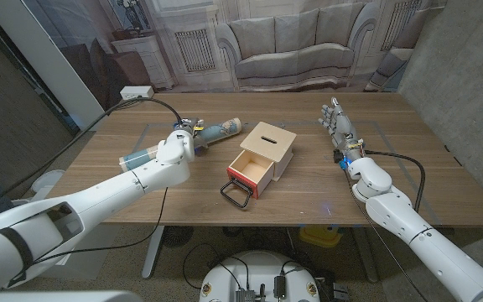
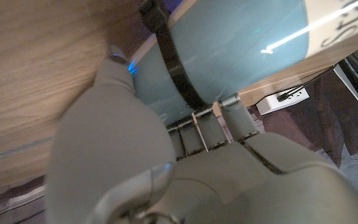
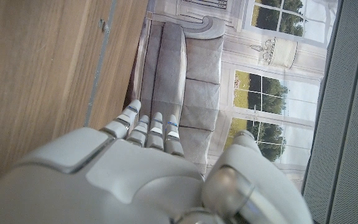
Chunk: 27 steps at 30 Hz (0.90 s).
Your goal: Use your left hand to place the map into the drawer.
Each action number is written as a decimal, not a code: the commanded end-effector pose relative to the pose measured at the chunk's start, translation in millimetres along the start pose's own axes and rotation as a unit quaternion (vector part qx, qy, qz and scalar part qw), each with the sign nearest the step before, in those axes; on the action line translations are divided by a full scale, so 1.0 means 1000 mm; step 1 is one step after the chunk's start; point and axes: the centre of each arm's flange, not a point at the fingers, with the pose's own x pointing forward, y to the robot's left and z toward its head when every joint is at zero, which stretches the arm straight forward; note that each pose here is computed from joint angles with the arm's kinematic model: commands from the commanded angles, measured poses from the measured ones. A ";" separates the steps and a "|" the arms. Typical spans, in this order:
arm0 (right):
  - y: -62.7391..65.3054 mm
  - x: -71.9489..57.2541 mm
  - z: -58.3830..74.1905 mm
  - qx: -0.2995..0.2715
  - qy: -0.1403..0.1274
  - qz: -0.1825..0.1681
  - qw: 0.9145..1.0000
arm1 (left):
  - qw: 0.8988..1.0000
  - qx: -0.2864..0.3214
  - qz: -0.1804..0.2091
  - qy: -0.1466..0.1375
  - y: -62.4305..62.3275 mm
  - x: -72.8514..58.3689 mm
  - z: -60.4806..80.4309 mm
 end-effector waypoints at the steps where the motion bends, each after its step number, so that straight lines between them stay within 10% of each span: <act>1: 0.001 0.000 0.003 0.000 -0.005 -0.001 1.000 | 1.000 -0.015 0.020 -0.001 0.009 -0.005 -0.003; 27: -0.002 -0.007 0.001 0.006 -0.010 -0.005 1.000 | 0.995 -0.089 0.045 -0.019 0.039 -0.021 -0.013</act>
